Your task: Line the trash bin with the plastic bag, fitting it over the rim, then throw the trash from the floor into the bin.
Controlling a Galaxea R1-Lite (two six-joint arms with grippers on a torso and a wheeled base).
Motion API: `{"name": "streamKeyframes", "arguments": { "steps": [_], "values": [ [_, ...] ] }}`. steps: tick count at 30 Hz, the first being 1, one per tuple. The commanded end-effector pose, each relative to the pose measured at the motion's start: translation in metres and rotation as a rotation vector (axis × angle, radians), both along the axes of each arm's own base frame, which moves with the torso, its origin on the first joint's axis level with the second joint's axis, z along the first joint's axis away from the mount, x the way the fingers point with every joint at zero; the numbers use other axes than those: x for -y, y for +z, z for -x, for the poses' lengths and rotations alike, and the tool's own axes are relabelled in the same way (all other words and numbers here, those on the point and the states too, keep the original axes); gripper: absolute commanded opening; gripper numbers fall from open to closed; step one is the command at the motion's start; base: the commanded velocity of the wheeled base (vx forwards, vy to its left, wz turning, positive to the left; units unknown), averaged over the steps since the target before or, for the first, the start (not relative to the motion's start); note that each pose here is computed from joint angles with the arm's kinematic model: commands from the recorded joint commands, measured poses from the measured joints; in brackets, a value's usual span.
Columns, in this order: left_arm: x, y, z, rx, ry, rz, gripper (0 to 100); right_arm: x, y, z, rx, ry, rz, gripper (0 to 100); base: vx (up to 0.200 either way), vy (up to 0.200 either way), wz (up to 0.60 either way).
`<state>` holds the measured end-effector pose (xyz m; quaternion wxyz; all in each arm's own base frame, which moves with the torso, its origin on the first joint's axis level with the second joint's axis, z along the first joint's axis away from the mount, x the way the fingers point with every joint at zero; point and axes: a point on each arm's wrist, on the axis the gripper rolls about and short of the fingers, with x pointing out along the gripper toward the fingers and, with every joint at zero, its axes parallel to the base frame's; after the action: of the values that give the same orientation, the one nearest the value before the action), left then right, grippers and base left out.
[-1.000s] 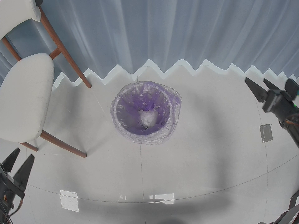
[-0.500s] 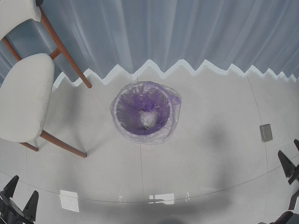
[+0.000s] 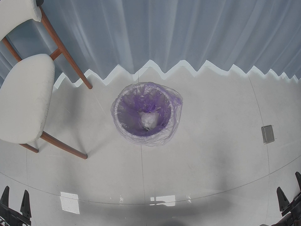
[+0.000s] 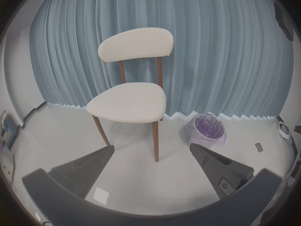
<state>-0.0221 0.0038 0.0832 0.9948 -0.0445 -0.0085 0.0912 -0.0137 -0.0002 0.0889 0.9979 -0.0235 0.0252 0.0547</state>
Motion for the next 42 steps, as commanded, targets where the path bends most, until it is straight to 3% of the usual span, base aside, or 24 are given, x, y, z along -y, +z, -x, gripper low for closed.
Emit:
{"name": "streamKeyframes", "arguments": {
  "steps": [1, 7, 10, 13, 18, 20, 23, 24, 28, 32, 34, 36, 38, 42],
  "values": [
    [0.000, -0.004, 0.001, 0.025, -0.008, 0.003, 100, -0.001, -0.014, 0.009, 0.037, -0.103, -0.041, 100, 0.000, 0.000, 0.00],
    [0.000, -0.004, 0.001, 0.031, 0.007, 0.011, 100, 0.000, -0.013, 0.009, 0.055, -0.109, -0.024, 100, 0.000, 0.000, 0.00],
    [0.003, -0.003, 0.001, 0.022, -0.111, -0.149, 100, 0.000, -0.013, 0.009, 0.054, -0.109, -0.033, 100, 0.000, 0.000, 0.00],
    [0.005, -0.004, 0.001, 0.007, -0.202, -0.185, 100, 0.000, -0.013, 0.009, 0.054, -0.108, -0.032, 100, 0.000, 0.000, 0.00],
    [0.003, -0.004, 0.001, -0.005, -0.145, -0.172, 100, 0.000, -0.013, 0.009, 0.052, -0.108, -0.038, 100, 0.000, 0.000, 0.00],
    [0.002, -0.004, 0.001, 0.001, -0.100, -0.111, 100, 0.000, -0.013, 0.009, 0.052, -0.109, -0.046, 100, 0.000, 0.000, 0.00],
    [-0.001, -0.004, 0.002, 0.009, 0.028, -0.053, 100, 0.000, -0.013, 0.009, 0.052, -0.109, -0.046, 100, 0.000, 0.000, 0.00],
    [-0.001, -0.004, 0.002, 0.008, 0.063, -0.054, 100, 0.000, -0.013, 0.009, 0.052, -0.109, -0.044, 100, 0.000, 0.000, 0.00],
    [-0.002, -0.004, 0.002, 0.009, 0.070, -0.064, 100, 0.000, -0.013, 0.009, 0.052, -0.109, -0.043, 100, 0.000, 0.000, 0.00],
    [-0.002, -0.004, 0.002, -0.007, 0.077, -0.132, 100, 0.000, -0.013, 0.009, 0.052, -0.109, -0.046, 100, 0.000, 0.000, 0.00],
    [-0.003, -0.003, 0.002, -0.014, 0.121, -0.154, 100, 0.000, -0.013, 0.009, 0.052, -0.109, -0.046, 100, 0.000, 0.000, 0.00],
    [-0.006, -0.004, 0.003, -0.006, 0.266, -0.089, 100, 0.000, -0.013, 0.009, 0.052, -0.111, -0.046, 100, 0.000, 0.000, 0.00],
    [-0.005, -0.004, 0.003, -0.003, 0.228, -0.090, 100, 0.000, -0.013, 0.009, 0.051, -0.109, -0.046, 100, 0.000, 0.000, 0.00],
    [-0.001, -0.003, 0.002, 0.005, 0.026, -0.100, 100, 0.000, -0.013, 0.009, 0.051, -0.111, -0.045, 100, 0.000, 0.000, 0.00]
  ]
}}
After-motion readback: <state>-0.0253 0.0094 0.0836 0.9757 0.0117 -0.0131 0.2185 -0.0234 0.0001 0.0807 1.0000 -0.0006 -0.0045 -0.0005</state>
